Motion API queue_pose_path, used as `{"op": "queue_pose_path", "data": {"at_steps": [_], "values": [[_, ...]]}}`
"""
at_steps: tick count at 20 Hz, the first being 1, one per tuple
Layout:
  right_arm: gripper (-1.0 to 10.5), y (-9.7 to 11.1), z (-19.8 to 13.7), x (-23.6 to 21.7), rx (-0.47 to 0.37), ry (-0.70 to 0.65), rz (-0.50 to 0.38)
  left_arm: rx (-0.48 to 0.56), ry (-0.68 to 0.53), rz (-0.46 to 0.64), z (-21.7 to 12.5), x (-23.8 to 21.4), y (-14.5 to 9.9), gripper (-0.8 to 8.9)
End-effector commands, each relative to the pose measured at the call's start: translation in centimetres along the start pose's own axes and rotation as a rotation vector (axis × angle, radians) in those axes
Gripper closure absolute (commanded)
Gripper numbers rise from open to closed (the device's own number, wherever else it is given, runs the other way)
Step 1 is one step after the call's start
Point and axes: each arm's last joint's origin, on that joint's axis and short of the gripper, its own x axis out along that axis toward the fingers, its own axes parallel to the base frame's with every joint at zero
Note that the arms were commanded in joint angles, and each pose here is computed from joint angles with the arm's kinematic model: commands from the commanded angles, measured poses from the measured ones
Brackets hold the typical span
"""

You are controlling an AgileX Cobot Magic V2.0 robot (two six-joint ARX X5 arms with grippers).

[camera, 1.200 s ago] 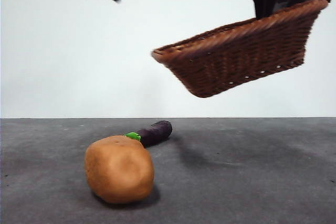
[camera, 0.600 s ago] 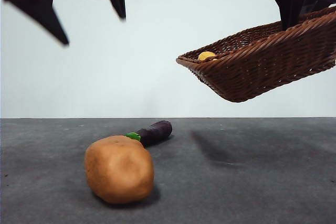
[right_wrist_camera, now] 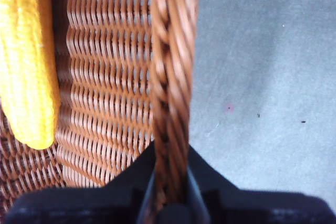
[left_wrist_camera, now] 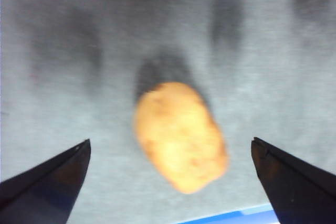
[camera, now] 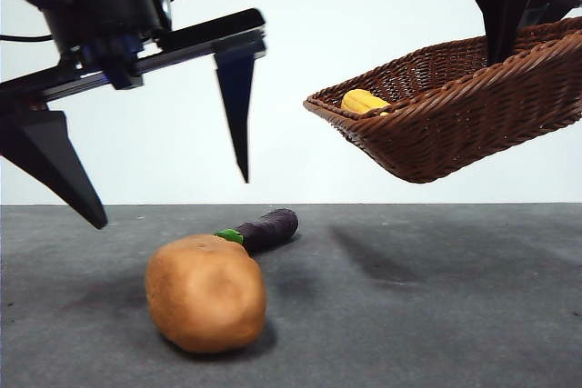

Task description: Help me put the vegetables on the table into the basket

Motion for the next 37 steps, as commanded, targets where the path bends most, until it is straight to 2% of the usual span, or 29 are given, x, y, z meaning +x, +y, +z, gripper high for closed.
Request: {"op": "queue_pose_path", "data": {"at_steps": [1,4,12,13,14,17,21,24,26,33,35,37], "values": [[9.5,0.0,-0.1,0.0,-0.014,-0.004,0.006,-0.023,0.014,0.042,-0.6,1.5,-0.4,2.8],[9.5,0.0,-0.1,0.0,-0.03,0.001,0.006,-0.051,0.054,0.087,-0.6,3.4,-0.5,2.8],[9.5,0.0,-0.2,0.0,-0.044,0.016,0.006,-0.078,0.111,0.114,-0.5,6.2,-0.7,2.84],[9.5,0.0,-0.3,0.0,-0.049,0.017,0.006,-0.081,0.113,0.118,-0.5,6.4,-0.7,3.14],[9.5,0.0,-0.3,0.0,-0.05,0.018,0.006,-0.081,0.11,0.122,-0.5,6.4,-0.6,4.15],[9.5,0.0,-0.3,0.0,-0.056,0.02,0.006,-0.073,0.084,0.14,-0.5,6.4,-0.6,8.06],[9.5,0.0,-0.3,0.0,-0.069,0.023,0.006,0.034,0.07,0.114,-0.3,6.2,-0.9,8.27],[9.5,0.0,-0.3,0.0,-0.076,0.026,0.005,0.229,0.068,0.044,0.2,4.6,-1.7,8.27],[9.5,0.0,-0.3,0.0,-0.076,0.026,0.005,0.314,0.058,-0.041,0.6,2.6,-2.6,8.27],[9.6,0.0,-0.6,0.0,-0.064,0.05,0.006,0.418,-0.219,-0.32,1.2,-6.9,-5.9,8.26],[9.6,0.1,-0.6,0.0,-0.049,0.056,0.02,0.465,-0.3,-0.418,0.8,-8.3,-7.0,8.26],[9.5,0.5,-0.7,0.0,-0.051,0.059,0.075,0.492,-0.338,-0.475,0.5,-8.5,-8.0,8.26]]}}
